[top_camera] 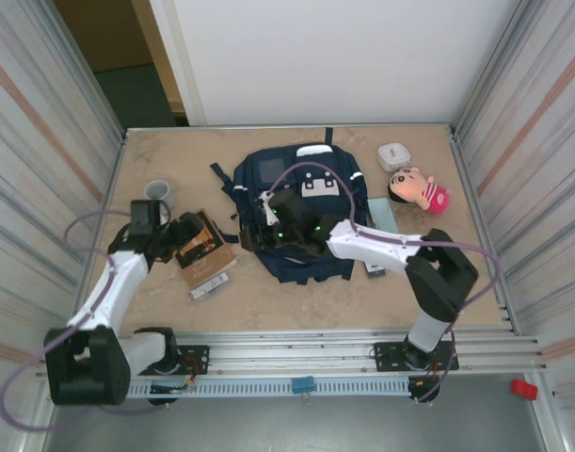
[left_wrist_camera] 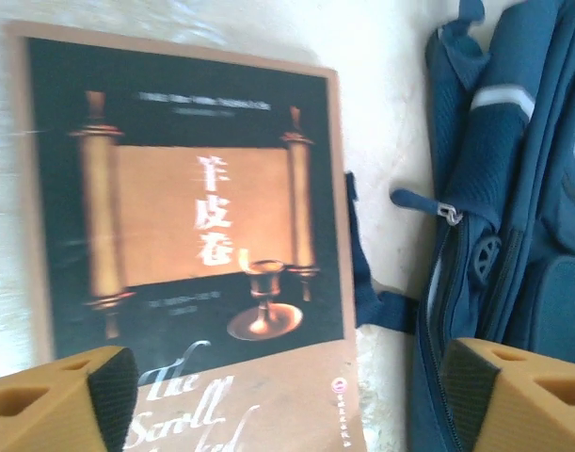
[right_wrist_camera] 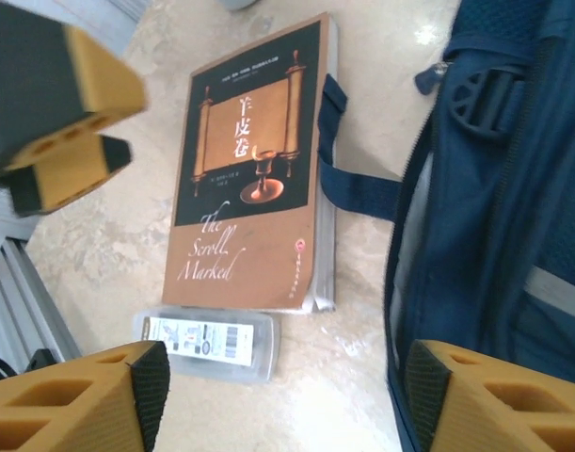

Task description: Pack books, pencil case, and school supplies into a backpack

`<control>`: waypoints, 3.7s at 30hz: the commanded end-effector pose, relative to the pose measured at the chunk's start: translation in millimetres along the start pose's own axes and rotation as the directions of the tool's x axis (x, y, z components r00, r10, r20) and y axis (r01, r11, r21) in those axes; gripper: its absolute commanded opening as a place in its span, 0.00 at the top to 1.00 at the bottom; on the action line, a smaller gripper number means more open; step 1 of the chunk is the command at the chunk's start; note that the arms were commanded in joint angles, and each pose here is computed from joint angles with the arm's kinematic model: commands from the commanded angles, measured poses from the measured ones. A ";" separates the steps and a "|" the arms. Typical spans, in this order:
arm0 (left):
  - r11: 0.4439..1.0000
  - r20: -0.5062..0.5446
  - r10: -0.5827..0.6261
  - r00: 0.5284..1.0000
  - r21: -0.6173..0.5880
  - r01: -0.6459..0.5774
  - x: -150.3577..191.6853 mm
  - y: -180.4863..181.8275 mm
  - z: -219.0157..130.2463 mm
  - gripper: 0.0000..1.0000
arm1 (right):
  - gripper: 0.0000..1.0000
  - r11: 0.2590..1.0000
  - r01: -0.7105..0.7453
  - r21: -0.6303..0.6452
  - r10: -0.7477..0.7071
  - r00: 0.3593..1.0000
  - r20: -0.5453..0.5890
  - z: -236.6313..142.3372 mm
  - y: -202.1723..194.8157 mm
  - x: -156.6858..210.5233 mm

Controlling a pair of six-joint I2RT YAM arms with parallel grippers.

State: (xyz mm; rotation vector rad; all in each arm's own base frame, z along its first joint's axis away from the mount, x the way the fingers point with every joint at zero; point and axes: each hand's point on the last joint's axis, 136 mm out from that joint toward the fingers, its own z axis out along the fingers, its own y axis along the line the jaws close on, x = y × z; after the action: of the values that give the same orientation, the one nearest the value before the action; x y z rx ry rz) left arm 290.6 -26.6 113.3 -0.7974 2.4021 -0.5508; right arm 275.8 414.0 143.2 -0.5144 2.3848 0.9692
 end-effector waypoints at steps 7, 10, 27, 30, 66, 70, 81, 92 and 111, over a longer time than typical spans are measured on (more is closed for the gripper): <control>0.994 -0.116 -0.112 0.987 -0.021 0.110 38.8 48.1 6.6 0.21 | 0.39 0.994 0.083 0.071 -0.075 0.990 -0.117 75.2 -8.1 11.6; 0.992 -0.127 -0.125 0.984 -0.032 0.122 42.3 53.5 13.5 0.26 | 0.41 0.990 0.094 0.108 -0.076 0.985 -0.158 96.6 -20.0 18.3; 0.989 -0.196 -0.148 0.969 -0.029 0.145 58.2 63.6 38.7 0.25 | 0.76 0.979 0.097 0.181 -0.032 0.943 -0.332 135.8 -59.5 67.4; 0.988 -0.203 -0.140 0.969 0.033 0.149 55.0 49.2 34.9 0.25 | 0.79 0.981 0.092 0.168 -0.031 0.940 -0.339 136.2 -57.4 69.2; 0.991 -0.168 -0.014 0.986 0.128 0.036 39.8 -9.3 31.8 0.80 | 0.74 0.999 -0.035 0.012 0.036 0.974 -0.222 100.8 -30.4 41.7; 0.990 -0.110 0.056 0.992 0.139 -0.040 30.8 -16.8 11.4 1.00 | 0.64 0.998 -0.036 -0.051 0.029 0.991 -0.131 76.9 -13.5 19.0; 0.764 0.183 0.443 0.878 0.436 -0.476 28.5 -117.5 -89.2 1.00 | 0.40 0.988 0.087 -0.127 -0.062 0.980 0.188 -35.0 33.3 -28.4; 0.240 0.473 0.481 0.738 0.739 -0.629 84.1 -221.2 -175.7 1.00 | 0.28 0.983 0.167 -0.073 -0.109 0.860 0.498 -183.3 33.0 -30.3; -0.137 0.469 0.476 0.744 0.875 -0.464 114.0 -288.1 -236.6 1.00 | 0.01 0.902 0.172 -0.395 0.086 0.826 0.557 -261.6 48.2 -47.4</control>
State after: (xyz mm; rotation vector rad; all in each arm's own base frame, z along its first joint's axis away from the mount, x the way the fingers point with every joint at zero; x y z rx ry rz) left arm 210.8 -265.6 356.0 0.6480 1.6002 -1.5387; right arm 221.0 254.7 323.7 -0.2898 1.7089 1.2691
